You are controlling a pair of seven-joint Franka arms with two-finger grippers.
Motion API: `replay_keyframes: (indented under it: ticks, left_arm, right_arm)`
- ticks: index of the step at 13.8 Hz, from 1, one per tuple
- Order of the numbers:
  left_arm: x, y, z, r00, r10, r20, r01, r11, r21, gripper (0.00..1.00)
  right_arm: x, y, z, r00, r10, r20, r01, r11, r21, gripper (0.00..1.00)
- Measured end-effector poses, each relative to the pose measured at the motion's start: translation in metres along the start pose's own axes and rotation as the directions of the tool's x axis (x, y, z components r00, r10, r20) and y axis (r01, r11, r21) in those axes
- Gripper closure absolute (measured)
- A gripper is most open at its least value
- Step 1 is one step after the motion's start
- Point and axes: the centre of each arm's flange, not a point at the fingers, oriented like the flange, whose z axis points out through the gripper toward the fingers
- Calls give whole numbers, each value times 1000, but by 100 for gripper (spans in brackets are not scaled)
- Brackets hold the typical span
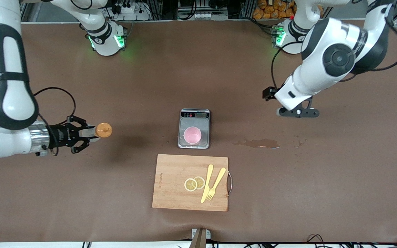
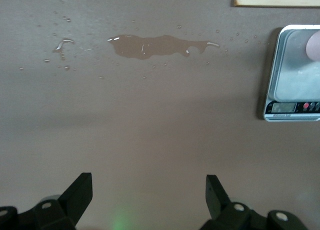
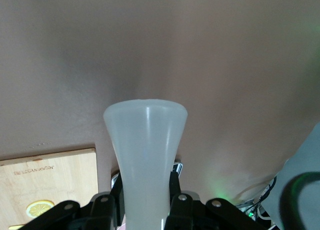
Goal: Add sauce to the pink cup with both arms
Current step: 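Raise the left gripper away while the right gripper lifts the bottle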
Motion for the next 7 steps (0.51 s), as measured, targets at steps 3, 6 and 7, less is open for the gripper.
replay_keyframes:
  ticks: [3,6,7]
  left_arm:
    - [-1,-46,-29,999,2,-48,-3,1000,-15,0]
    - [-7,-77,-53,996,24,-88,-26,999,-19,0]
    - [-11,-85,-61,994,44,-98,-46,999,-14,0]
  right_arm:
    - [-31,4,5,997,50,-58,-51,999,-1,63]
    - [-70,7,24,987,89,-133,-90,996,-4,63]
    - [-85,7,33,983,103,-151,-104,995,2,63]
